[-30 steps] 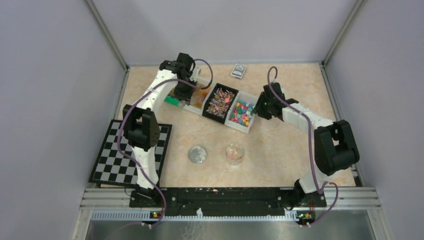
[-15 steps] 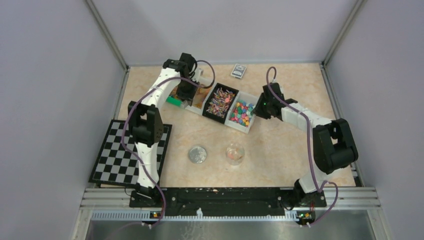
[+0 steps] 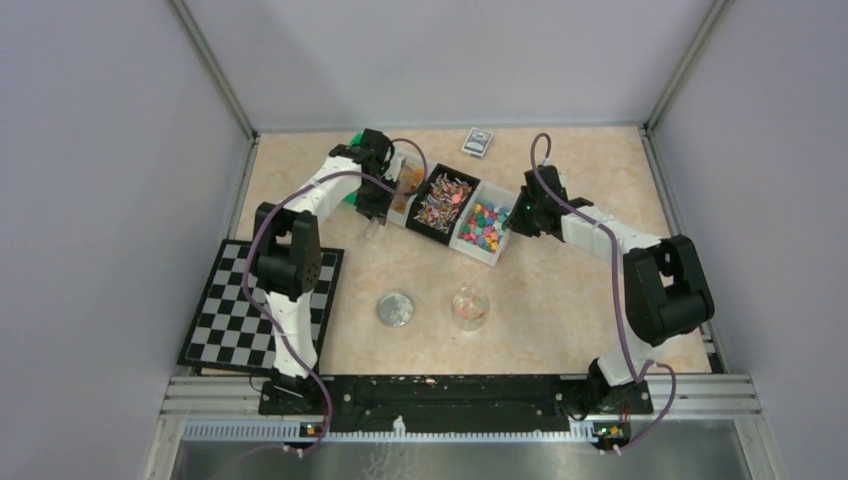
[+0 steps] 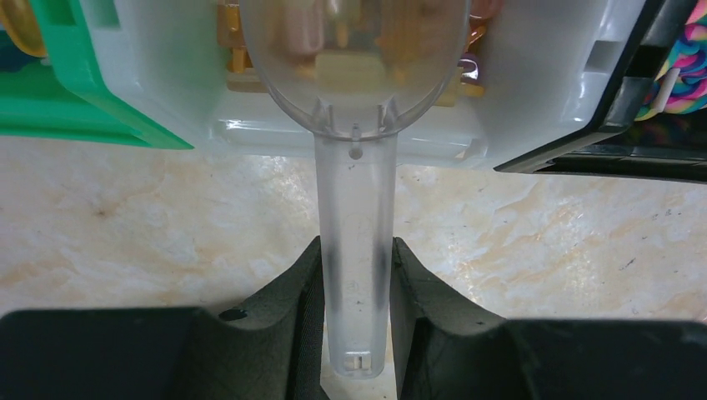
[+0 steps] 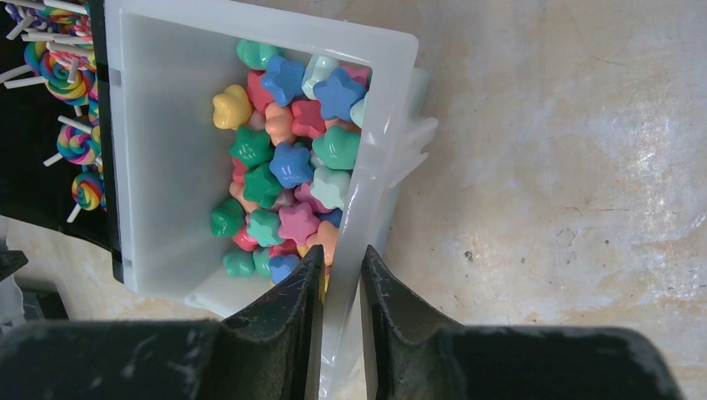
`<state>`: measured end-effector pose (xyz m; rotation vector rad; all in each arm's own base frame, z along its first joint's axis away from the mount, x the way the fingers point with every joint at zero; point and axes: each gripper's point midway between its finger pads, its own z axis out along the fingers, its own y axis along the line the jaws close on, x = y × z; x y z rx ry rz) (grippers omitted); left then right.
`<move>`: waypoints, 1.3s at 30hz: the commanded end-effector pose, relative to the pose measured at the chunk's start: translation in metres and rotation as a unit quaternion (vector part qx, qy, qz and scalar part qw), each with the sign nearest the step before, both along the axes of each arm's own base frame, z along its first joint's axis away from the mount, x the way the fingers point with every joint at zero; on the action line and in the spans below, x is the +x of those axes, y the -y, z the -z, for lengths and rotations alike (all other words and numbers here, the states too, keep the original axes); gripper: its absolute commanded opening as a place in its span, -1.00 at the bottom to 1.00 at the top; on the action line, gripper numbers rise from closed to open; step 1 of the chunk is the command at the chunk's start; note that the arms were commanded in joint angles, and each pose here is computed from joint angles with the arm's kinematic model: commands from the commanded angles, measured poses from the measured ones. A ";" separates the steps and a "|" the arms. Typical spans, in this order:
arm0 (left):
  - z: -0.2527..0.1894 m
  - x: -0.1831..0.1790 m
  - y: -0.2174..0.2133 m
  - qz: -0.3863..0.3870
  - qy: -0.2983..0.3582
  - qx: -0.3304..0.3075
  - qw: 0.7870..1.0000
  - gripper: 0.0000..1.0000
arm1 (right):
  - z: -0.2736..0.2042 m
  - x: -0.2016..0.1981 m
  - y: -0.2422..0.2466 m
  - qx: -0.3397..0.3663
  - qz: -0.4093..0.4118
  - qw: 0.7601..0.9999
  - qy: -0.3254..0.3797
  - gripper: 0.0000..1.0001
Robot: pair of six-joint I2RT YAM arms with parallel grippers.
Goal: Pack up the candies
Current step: Scoop the fake candies from the storage box.
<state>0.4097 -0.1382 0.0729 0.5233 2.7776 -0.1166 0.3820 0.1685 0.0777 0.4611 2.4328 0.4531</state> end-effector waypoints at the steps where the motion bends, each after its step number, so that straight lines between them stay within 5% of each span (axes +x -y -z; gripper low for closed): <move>1: -0.043 0.025 0.004 -0.003 0.094 -0.027 0.995 -1.00 | 0.007 0.002 -0.003 -0.014 -0.020 1.000 0.010 -0.70; 17: -0.083 0.002 0.004 0.001 0.115 -0.054 0.992 -1.00 | -0.039 0.013 -0.015 0.009 -0.053 0.996 0.064 -0.69; 29: -0.128 -0.065 0.028 0.037 0.089 -0.138 0.986 -1.00 | -0.092 -0.001 -0.007 0.012 -0.051 0.997 0.064 0.13; 39: -0.129 -0.148 0.074 0.136 0.043 -0.156 0.977 -1.00 | -0.148 -0.034 -0.029 0.104 -0.109 0.982 0.117 0.27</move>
